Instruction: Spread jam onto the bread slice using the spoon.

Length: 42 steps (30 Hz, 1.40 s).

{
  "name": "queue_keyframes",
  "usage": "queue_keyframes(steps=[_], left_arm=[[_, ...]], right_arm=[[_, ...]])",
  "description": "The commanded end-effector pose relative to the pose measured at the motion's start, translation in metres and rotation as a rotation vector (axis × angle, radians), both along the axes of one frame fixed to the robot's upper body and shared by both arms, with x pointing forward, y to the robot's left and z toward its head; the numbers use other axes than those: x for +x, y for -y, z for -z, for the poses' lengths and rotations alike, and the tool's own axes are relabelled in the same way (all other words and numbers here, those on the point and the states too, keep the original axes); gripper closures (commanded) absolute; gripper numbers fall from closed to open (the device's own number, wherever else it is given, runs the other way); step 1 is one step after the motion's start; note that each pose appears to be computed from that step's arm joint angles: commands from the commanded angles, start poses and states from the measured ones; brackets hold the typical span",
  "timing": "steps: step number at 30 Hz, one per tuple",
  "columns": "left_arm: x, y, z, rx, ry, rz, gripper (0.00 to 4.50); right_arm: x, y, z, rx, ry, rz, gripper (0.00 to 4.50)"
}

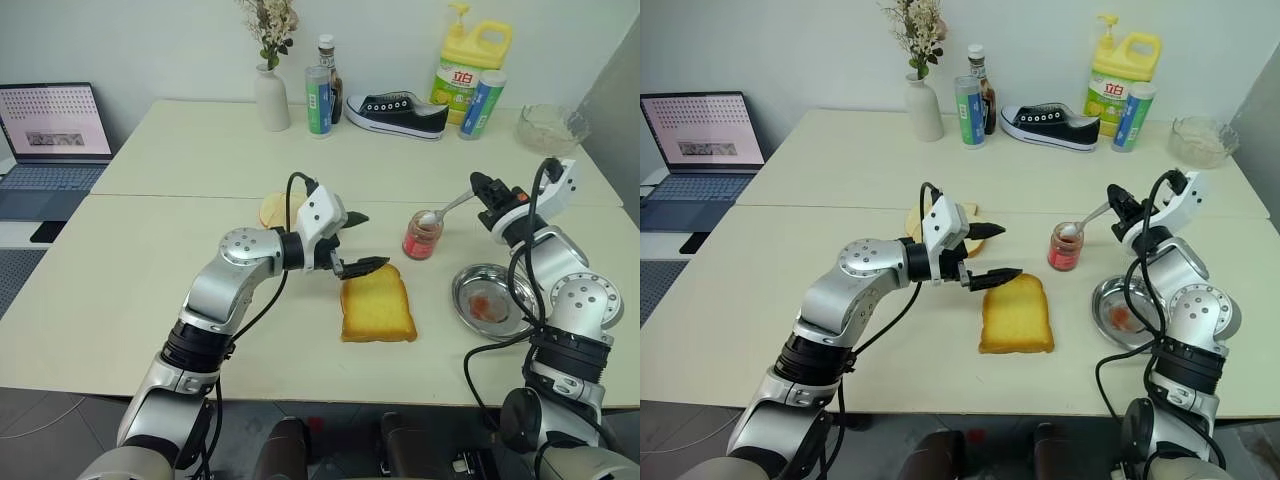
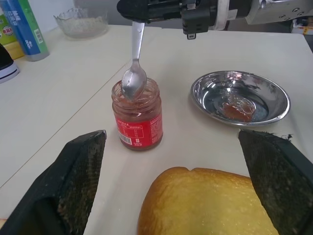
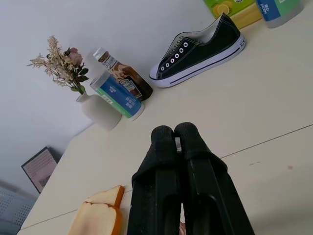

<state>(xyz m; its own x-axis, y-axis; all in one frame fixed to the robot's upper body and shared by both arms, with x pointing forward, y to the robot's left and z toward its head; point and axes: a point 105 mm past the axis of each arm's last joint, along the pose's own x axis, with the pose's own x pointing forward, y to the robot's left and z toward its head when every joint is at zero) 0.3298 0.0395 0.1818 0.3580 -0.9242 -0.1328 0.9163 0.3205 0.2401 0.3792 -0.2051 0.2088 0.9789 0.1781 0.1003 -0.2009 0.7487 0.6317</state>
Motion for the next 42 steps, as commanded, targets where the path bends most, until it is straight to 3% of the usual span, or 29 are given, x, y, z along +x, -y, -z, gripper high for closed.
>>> queue_keyframes(steps=[1, 5, 12, 16, 23, 27, 32, 42], left_arm=[[-0.002, 0.001, -0.014, -0.004, 0.059, 0.017, 0.00], [-0.001, 0.000, -0.013, 0.001, 0.059, 0.015, 0.00], [-0.001, 0.000, -0.014, 0.004, 0.063, 0.019, 0.00], [-0.003, 0.001, -0.015, 0.002, 0.064, 0.021, 0.00], [-0.004, 0.000, -0.014, -0.004, 0.064, 0.011, 0.00], [-0.004, 0.000, -0.014, -0.007, 0.063, 0.008, 0.00], [-0.004, 0.000, -0.013, -0.010, 0.061, 0.005, 0.00], [-0.002, 0.002, -0.013, -0.014, 0.062, 0.009, 0.00]], right_arm=[[-0.006, 0.007, -0.019, 0.079, 0.069, 0.022, 4.47], [-0.007, 0.011, -0.011, 0.112, 0.044, 0.037, 4.47], [-0.006, -0.026, -0.011, -0.401, 0.103, -0.048, 4.47], [-0.004, -0.043, -0.006, -0.570, 0.151, -0.083, 4.47], [-0.001, -0.055, 0.007, -0.730, 0.177, -0.108, 4.47], [0.000, -0.059, 0.015, -0.739, 0.162, -0.128, 4.47], [0.000, -0.062, 0.022, -0.628, 0.112, -0.144, 4.47], [0.000, -0.046, 0.014, -0.276, 0.027, -0.069, 4.47]])
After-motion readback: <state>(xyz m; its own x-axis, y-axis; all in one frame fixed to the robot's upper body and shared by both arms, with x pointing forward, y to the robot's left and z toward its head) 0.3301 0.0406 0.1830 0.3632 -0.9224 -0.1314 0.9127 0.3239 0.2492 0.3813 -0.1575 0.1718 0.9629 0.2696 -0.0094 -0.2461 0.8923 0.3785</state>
